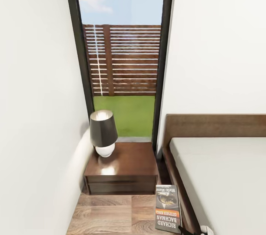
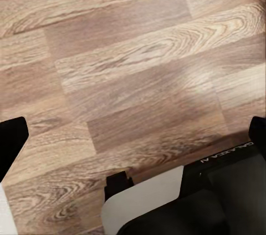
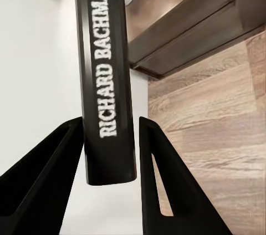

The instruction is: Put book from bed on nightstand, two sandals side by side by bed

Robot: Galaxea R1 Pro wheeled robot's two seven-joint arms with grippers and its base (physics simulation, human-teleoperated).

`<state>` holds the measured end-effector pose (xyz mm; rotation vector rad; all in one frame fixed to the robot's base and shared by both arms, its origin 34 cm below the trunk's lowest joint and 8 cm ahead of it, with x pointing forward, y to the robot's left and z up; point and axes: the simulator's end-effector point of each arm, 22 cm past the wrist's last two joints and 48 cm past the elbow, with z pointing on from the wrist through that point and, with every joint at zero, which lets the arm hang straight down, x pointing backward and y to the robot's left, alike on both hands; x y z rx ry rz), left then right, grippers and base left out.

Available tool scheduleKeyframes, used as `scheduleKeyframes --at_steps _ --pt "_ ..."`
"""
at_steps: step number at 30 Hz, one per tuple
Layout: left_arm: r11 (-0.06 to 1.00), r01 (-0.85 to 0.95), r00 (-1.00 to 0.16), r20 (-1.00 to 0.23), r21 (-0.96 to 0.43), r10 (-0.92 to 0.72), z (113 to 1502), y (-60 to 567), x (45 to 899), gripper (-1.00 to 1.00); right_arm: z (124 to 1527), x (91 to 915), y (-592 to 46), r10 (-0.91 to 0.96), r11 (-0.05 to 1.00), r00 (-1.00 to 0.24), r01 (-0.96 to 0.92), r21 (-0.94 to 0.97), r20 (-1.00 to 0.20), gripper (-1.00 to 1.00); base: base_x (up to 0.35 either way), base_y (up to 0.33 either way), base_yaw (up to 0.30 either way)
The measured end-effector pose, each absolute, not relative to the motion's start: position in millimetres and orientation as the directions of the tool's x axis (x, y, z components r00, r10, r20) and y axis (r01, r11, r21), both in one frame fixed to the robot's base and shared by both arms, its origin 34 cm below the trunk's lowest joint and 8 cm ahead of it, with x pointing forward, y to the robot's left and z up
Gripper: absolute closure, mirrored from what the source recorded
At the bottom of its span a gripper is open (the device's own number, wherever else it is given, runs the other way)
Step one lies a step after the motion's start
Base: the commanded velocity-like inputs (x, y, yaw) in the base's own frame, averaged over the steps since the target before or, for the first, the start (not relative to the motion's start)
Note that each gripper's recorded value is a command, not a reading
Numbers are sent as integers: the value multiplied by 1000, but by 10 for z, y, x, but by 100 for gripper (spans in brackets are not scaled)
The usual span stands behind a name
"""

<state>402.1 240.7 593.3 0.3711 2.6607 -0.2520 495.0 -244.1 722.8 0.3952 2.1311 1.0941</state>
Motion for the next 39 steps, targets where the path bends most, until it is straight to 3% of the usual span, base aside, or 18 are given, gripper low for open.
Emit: scheduleKeyframes --at_steps 39 --pt "947 298 -867 -447 -116 218 5932 2407 4022 -100 7226 4950 -2441 546 597 -710 -44 801 -445 100 297 0 0"
